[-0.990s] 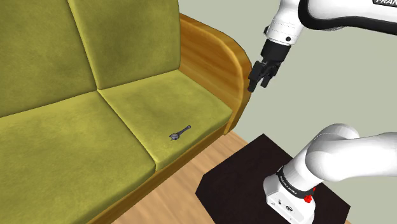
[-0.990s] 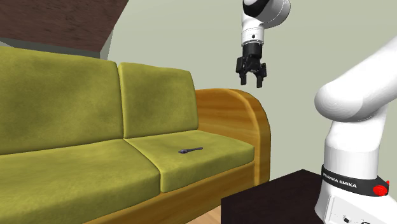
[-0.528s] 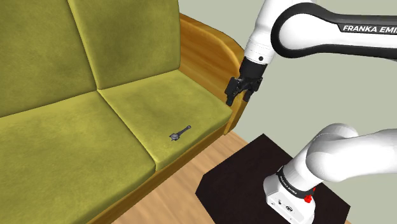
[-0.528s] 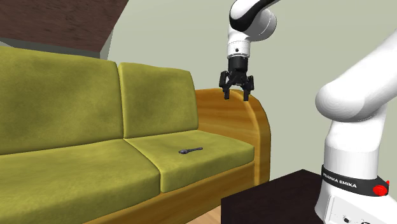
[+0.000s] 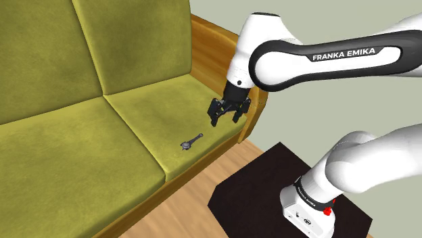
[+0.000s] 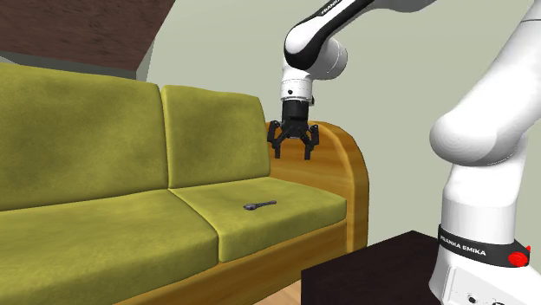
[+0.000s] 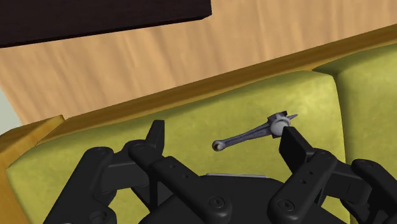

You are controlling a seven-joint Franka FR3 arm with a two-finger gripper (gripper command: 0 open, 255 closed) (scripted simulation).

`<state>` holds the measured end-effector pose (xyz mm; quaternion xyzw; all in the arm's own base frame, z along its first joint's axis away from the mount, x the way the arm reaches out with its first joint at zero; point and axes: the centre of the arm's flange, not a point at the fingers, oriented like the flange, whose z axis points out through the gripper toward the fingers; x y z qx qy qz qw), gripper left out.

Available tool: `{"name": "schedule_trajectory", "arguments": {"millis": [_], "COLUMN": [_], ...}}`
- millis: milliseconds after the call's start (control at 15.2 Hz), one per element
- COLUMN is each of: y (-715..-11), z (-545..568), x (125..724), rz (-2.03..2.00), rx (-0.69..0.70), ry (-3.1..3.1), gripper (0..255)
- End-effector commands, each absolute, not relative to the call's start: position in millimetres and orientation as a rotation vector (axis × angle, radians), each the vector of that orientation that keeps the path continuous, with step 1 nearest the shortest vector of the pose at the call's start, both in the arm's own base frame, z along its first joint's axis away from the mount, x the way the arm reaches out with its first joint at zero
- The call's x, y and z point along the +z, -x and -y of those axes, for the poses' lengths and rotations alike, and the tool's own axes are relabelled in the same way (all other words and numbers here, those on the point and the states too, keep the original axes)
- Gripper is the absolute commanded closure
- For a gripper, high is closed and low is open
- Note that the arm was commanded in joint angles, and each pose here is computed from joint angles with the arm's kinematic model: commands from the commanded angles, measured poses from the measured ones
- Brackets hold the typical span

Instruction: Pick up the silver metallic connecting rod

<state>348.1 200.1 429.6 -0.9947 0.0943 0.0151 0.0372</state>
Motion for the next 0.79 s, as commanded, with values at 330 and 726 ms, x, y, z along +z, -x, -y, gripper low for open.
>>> {"name": "schedule_trajectory", "arguments": {"millis": [330, 726], "y": [-379, -405], "z": [-263, -304], "x": [372, 329], "rz": [-0.455, -0.563], "rx": [0.018, 0.000], "ry": [3.029, 3.009], "gripper": [0, 0]}}
